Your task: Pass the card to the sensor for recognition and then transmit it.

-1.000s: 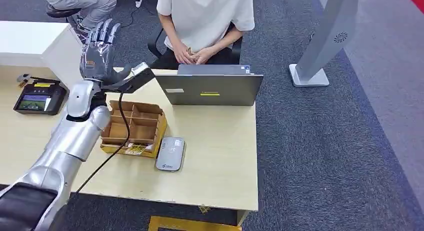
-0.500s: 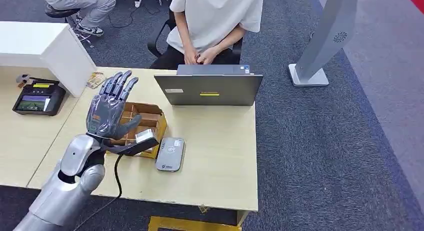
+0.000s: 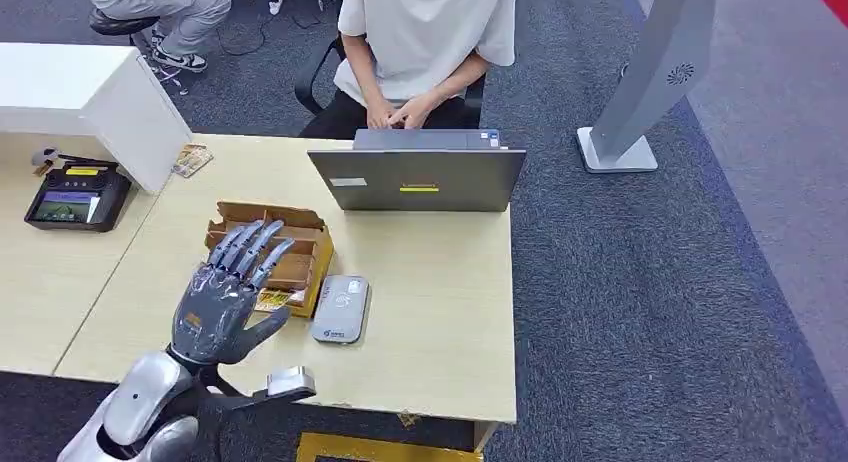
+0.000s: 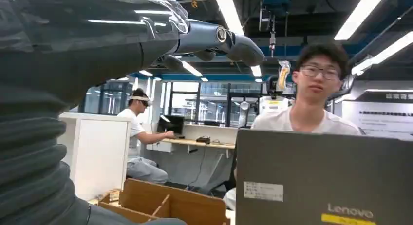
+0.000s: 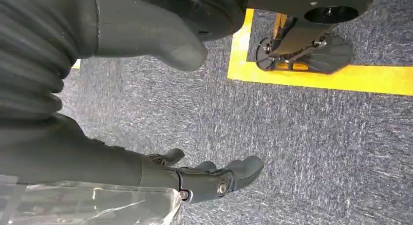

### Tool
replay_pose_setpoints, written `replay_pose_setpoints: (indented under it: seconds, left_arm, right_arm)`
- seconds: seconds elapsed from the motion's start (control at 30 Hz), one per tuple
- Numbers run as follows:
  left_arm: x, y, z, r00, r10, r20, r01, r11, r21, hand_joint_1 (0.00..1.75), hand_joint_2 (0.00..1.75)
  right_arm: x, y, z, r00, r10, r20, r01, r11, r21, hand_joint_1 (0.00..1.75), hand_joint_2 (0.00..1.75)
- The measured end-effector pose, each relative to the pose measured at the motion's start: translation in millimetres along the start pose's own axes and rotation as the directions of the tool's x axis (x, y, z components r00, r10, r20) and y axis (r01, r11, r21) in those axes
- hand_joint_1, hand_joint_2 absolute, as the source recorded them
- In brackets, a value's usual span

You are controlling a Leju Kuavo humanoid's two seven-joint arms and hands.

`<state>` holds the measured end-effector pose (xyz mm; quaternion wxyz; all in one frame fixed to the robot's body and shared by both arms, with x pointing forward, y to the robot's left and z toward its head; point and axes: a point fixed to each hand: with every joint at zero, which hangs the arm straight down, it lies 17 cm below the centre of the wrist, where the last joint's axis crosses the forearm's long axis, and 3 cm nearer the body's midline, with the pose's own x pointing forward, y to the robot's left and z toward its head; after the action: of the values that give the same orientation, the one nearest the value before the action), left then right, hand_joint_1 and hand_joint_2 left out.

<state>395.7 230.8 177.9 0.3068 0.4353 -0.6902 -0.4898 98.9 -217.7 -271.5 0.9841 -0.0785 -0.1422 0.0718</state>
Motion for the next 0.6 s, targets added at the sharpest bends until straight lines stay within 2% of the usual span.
replay_pose_setpoints:
  seconds: [0.27, 0.6]
  left_arm:
    - [1, -33, 23, 1.000, -0.016, -0.027, 0.012, 0.991, -0.131, 0.00, 1.75]
    - [-2, -62, 47, 0.998, -0.028, -0.050, 0.016, 0.975, -0.222, 0.00, 1.75]
  right_arm:
    - [-2, 0, 0, 1.000, -0.004, -0.008, 0.004, 1.000, 0.000, 0.00, 1.75]
    - [-2, 2, 0, 1.000, 0.004, -0.007, -0.004, 1.000, 0.021, 0.00, 1.75]
